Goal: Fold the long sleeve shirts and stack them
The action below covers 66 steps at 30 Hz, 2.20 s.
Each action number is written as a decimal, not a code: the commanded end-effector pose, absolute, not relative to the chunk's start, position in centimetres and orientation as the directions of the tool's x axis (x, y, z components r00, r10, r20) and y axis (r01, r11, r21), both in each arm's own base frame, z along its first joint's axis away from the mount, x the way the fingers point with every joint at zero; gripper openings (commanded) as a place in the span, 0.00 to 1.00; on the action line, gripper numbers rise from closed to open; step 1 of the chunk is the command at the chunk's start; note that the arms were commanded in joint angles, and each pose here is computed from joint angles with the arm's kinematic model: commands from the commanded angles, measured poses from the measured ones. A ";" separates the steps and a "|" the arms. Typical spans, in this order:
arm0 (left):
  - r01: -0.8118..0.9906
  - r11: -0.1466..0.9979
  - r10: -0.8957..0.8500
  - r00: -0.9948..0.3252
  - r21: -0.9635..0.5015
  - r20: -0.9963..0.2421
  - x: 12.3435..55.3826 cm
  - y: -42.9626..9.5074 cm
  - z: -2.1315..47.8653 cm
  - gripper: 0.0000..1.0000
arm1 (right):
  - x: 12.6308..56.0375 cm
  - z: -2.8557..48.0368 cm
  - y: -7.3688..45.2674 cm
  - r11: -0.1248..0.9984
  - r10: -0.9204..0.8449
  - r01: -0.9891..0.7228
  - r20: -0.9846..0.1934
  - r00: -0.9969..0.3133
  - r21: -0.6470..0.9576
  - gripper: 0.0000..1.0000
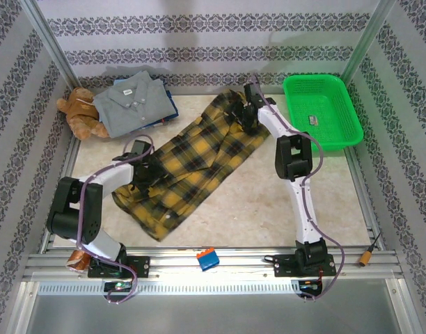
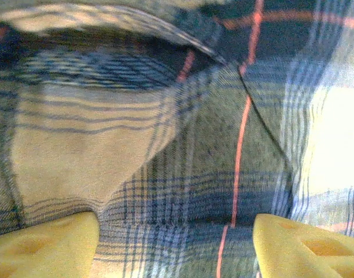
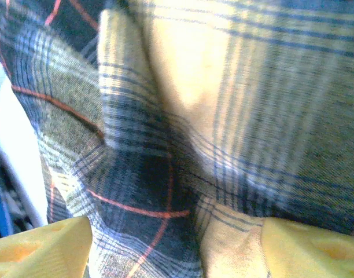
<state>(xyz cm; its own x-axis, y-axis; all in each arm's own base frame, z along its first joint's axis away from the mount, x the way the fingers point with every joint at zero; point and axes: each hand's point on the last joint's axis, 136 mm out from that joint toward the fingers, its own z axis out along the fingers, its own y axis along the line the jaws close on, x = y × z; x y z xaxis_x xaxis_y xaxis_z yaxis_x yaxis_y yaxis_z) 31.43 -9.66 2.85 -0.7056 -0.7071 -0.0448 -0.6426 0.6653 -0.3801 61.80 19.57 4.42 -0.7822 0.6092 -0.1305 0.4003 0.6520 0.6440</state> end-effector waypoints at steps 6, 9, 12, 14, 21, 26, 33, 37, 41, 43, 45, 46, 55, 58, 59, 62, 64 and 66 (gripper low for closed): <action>-0.623 0.630 -0.629 -0.759 -0.463 0.165 27.5 -18.7 3.5 0.71 | 65.8 7.1 21.2 0.545 0.634 0.327 -0.124 -0.763 0.772 0.79; -0.575 0.641 -0.580 -0.797 -0.508 0.170 26.4 -19.6 5.8 0.71 | 64.6 11.2 22.4 0.569 0.565 0.234 -0.168 -0.808 0.788 0.80; -0.530 0.669 -0.568 -0.817 -0.521 0.102 25.9 -17.9 8.5 0.74 | 62.4 15.5 23.5 0.611 0.492 0.139 -0.236 -0.838 0.780 0.81; -0.510 0.691 -0.570 -0.820 -0.512 0.047 26.0 -15.8 9.9 0.76 | 59.9 18.7 23.8 0.654 0.445 0.081 -0.296 -0.845 0.752 0.82; -0.440 0.826 -0.508 -0.852 -0.353 -0.125 28.5 -9.0 9.1 0.78 | 47.0 20.2 25.6 0.779 0.308 0.038 -0.329 -0.893 0.626 0.84; -0.411 0.855 -0.463 -0.880 -0.317 -0.105 29.1 -7.5 6.7 0.75 | 36.1 15.1 29.0 0.845 0.210 0.053 -0.238 -0.948 0.533 0.83; -0.400 0.858 -0.426 -0.905 -0.324 -0.011 26.9 -8.2 3.5 0.73 | 26.6 6.1 31.0 0.919 0.181 0.137 -0.088 -0.979 0.370 0.75; -0.444 0.831 -0.456 -0.889 -0.335 0.047 25.0 -8.7 1.5 0.69 | 25.8 3.3 29.9 0.943 0.176 0.151 -0.059 -0.983 0.296 0.74; -0.468 0.811 -0.471 -0.878 -0.350 0.083 23.5 -9.8 0.7 0.68 | 26.6 2.5 27.8 0.966 0.157 0.138 -0.068 -0.985 0.219 0.74; -0.465 0.802 -0.465 -0.880 -0.374 0.099 22.9 -11.3 0.4 0.68 | 27.3 1.9 26.4 0.970 0.165 0.148 -0.076 -0.983 0.192 0.74; -0.470 0.793 -0.461 -0.879 -0.388 0.122 22.3 -12.6 0.0 0.68 | 28.0 1.1 25.2 0.972 0.173 0.160 -0.067 -0.983 0.172 0.74; -0.480 0.784 -0.465 -0.874 -0.393 0.140 22.0 -13.1 -0.2 0.68 | 28.4 0.9 24.6 0.973 0.176 0.164 -0.063 -0.982 0.162 0.74; -0.454 0.759 -0.446 -0.885 -0.468 0.134 22.6 -16.7 2.6 0.69 | 33.5 1.2 20.4 0.972 0.174 0.156 -0.089 -0.981 0.175 0.74; -0.438 0.773 -0.461 -0.885 -0.459 0.068 23.1 -15.8 5.1 0.74 | 34.6 2.9 21.1 0.968 0.127 0.100 -0.104 -0.987 0.230 0.75; -0.440 0.784 -0.470 -0.882 -0.438 0.044 23.0 -15.1 5.9 0.76 | 34.6 3.6 21.4 0.964 0.116 0.085 -0.112 -0.987 0.251 0.76; -0.446 0.804 -0.492 -0.871 -0.392 -0.018 22.6 -13.0 7.7 0.81 | 33.8 6.4 22.2 0.943 0.110 0.063 -0.126 -0.986 0.328 0.78; -0.451 0.800 -0.499 -0.866 -0.397 -0.022 22.1 -12.4 8.2 0.83 | 32.3 8.5 22.3 0.930 0.110 0.052 -0.140 -0.984 0.363 0.79; -0.453 0.797 -0.498 -0.867 -0.400 -0.010 21.3 -12.1 7.9 0.90 | 30.3 10.4 22.3 0.918 0.107 0.037 -0.155 -0.982 0.395 0.82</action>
<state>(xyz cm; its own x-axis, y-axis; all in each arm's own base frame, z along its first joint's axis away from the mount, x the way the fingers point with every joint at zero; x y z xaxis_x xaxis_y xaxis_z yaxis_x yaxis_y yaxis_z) 23.78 -14.09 9.11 -0.8715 -0.4876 -0.0524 -0.4009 0.7699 -0.4966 32.99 21.71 6.46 -0.9810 0.1424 -0.1315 0.0930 0.9411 0.3251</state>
